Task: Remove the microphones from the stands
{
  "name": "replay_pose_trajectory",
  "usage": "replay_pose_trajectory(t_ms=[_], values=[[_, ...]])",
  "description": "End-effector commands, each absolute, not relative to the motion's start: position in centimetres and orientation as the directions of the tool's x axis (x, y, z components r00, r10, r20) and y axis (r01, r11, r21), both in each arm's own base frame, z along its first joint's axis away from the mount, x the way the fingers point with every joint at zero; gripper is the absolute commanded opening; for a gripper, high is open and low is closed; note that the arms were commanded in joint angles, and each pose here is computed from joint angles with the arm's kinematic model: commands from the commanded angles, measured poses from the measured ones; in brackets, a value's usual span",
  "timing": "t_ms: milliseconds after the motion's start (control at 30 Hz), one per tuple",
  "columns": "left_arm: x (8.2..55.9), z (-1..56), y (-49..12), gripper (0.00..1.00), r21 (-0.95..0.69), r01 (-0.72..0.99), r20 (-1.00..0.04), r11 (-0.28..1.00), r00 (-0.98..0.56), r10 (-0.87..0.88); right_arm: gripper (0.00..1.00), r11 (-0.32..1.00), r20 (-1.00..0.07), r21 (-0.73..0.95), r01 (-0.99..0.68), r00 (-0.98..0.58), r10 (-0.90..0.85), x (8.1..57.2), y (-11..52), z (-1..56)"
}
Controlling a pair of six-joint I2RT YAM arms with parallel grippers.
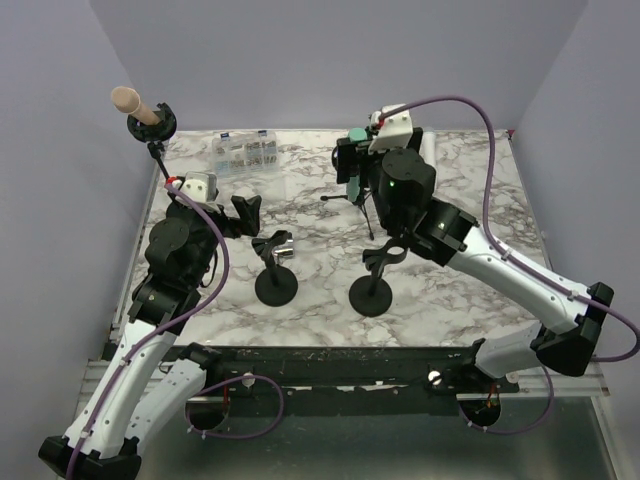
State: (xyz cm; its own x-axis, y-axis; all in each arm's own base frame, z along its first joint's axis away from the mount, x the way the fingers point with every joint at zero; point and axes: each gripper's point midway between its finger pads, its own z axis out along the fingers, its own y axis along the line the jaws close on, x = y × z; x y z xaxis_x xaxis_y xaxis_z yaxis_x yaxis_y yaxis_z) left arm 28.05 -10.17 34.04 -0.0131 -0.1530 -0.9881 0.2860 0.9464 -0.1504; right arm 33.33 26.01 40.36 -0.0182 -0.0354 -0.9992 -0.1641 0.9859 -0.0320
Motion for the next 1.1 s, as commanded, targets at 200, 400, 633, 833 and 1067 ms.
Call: replay_pose_trajectory(t_ms=[200,400,633,833,1067], values=[[27.7,34.5,-10.8,0.96,-0.158,0.317,-0.987,0.935,-0.011,-0.163,0.95,0.987,-0.997,-0.034,-0.156,-0.056,-0.043,39.3,25.1,41.0],[27.9,34.2,-11.1,0.96,-0.158,0.323,-0.987,0.933,-0.03,-0.156,0.9,0.967,-0.995,0.0,-0.254,-0.1,-0.026,39.8,27.4,39.4],[27.9,34.2,-11.3,0.96,-0.161,0.332,-0.987,0.93,-0.034,-0.158,0.82,0.974,-0.989,-0.02,-0.226,-0.139,-0.052,40.7,27.6,37.3],[27.9,34.2,-11.5,0.96,-0.166,0.34,-0.986,0.926,-0.046,-0.16,0.76,0.974,-0.985,-0.031,-0.226,-0.157,-0.068,41.2,27.8,36.1],[27.9,34.1,-11.5,0.96,-0.165,0.338,-0.986,0.927,-0.041,-0.161,0.6,0.975,-0.987,-0.022,-0.223,-0.147,-0.056,41.4,27.7,36.7]])
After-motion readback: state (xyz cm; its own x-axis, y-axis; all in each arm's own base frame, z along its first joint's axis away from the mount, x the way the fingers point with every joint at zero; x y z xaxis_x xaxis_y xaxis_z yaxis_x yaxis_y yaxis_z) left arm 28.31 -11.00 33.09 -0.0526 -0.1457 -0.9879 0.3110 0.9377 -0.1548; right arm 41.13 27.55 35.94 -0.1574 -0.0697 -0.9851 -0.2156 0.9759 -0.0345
